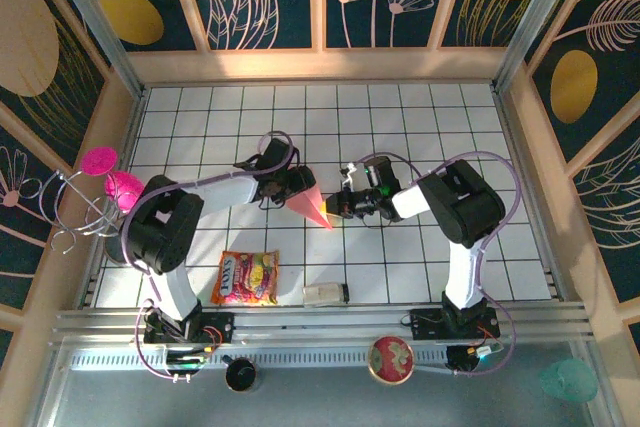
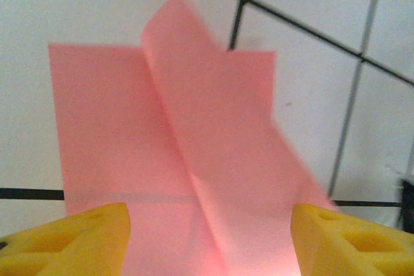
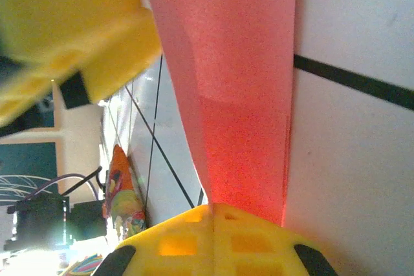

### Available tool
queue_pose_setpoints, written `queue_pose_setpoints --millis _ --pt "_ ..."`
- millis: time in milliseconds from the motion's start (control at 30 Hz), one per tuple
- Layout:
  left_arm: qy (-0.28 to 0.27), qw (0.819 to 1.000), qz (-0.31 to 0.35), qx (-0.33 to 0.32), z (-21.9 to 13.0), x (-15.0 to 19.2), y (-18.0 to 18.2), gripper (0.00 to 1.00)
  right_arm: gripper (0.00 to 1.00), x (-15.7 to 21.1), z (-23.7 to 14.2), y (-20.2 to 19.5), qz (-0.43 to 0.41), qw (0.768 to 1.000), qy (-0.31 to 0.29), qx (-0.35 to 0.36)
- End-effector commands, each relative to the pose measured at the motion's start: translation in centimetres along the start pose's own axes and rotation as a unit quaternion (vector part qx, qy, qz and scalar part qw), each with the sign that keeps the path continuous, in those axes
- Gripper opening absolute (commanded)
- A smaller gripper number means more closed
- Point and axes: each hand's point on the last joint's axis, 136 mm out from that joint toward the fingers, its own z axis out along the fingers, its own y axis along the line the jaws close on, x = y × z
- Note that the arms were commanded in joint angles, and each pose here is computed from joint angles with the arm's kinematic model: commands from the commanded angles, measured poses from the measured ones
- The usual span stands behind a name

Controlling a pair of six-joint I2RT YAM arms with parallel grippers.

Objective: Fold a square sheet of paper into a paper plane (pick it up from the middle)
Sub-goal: Fourth fold the wing at the center of the table.

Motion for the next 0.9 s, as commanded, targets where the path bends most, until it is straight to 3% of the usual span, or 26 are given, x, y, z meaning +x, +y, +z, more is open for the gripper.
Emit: queue_pose_setpoints --millis 0,167,467,867 --pt "-0.029 0.998 0.015 0.046 -2.1 -1.5 -2.5 0.68 0.0 0.7 0.1 -0.1 0.017 1.0 0.013 -0.016" --pt "-0.032 0.995 0.023 0.088 -3.0 -1.3 -3.5 0.64 0.0 0.7 0.2 -0.2 0.021 0.999 0.015 -0.02" --pt "0.006 0.986 0.02 0.164 -2.5 1.0 -4.3 0.42 0.0 0.6 0.1 -0.1 0.042 0.998 0.015 -0.037" --pt "0.051 0.981 0.018 0.188 -0.1 2.5 -4.4 0.33 0.0 0.5 0.0 -0.5 0.054 0.998 0.013 -0.037"
